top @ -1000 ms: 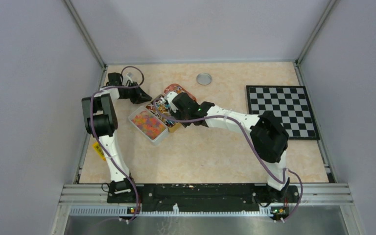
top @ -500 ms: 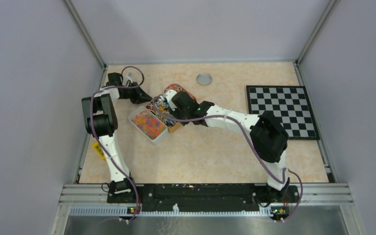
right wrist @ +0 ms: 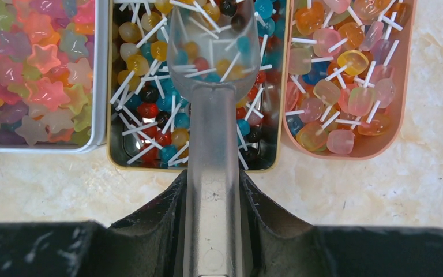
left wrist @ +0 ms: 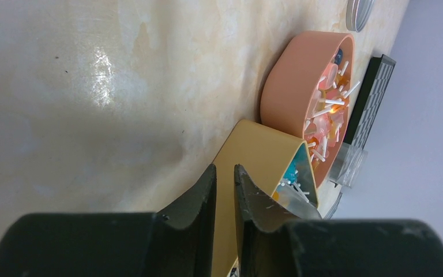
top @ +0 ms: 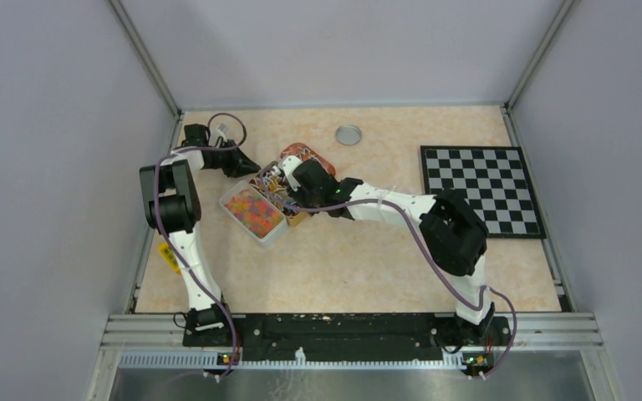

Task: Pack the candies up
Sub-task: Scoop the fake candies from the storage box, then place the fake candies in the packing bottle, then scoop the fake candies from the storage box.

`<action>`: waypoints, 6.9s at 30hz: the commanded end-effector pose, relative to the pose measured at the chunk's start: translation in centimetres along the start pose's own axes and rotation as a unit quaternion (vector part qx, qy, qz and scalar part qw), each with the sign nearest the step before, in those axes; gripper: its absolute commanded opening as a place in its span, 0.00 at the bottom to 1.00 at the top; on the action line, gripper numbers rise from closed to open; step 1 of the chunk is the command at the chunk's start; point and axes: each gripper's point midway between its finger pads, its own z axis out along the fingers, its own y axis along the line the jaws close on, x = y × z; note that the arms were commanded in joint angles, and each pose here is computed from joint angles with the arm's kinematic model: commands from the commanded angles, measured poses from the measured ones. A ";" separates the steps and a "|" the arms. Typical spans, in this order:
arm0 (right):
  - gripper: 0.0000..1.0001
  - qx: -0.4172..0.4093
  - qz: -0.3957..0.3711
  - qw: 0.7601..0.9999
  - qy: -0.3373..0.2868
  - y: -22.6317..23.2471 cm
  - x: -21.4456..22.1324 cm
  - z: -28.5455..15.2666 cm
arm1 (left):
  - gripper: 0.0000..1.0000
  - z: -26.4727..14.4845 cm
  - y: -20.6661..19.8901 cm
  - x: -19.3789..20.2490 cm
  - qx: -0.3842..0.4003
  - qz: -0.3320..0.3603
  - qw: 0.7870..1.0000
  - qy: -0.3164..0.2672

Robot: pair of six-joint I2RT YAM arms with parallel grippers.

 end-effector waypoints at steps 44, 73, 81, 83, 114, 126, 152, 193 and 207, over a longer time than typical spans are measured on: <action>0.00 -0.004 0.031 0.984 -0.175 -0.7 -2.8 -5.0 | 0.37 -2.5 -4.3 -2.4 0.032 0.042 0.998 -0.035; 0.00 0.029 0.036 0.959 -0.280 -3.4 -1.5 -13.2 | 0.98 -9.3 -14.4 -0.9 0.009 0.153 0.980 -0.128; 0.00 0.081 0.066 0.964 -0.245 -6.3 0.4 -17.6 | 0.99 -9.8 -22.2 5.8 0.064 0.243 0.960 -0.126; 0.00 0.090 0.083 0.967 -0.225 -6.8 1.4 -19.0 | 0.99 -9.7 -23.4 7.9 0.073 0.265 0.954 -0.121; 0.00 0.201 0.258 0.945 0.004 -8.9 13.1 -26.0 | 0.99 -10.9 -21.3 16.7 0.087 0.342 0.928 -0.121; 0.00 0.192 0.265 0.943 0.055 -9.2 13.9 -25.9 | 0.99 -10.5 -20.8 16.8 0.076 0.342 0.929 -0.117; 0.00 0.177 0.267 0.940 0.120 -9.4 14.9 -25.5 | 0.99 -10.4 -20.6 17.1 0.070 0.344 0.930 -0.112; 0.00 0.032 0.076 0.983 -0.162 -7.8 -2.1 -22.1 | 0.99 -14.3 -14.8 4.3 -0.127 0.153 0.924 -0.328; 0.00 0.017 0.145 0.987 -0.067 -4.9 -4.8 -17.1 | 0.65 -11.1 -9.6 -5.6 -0.098 0.170 0.935 -0.297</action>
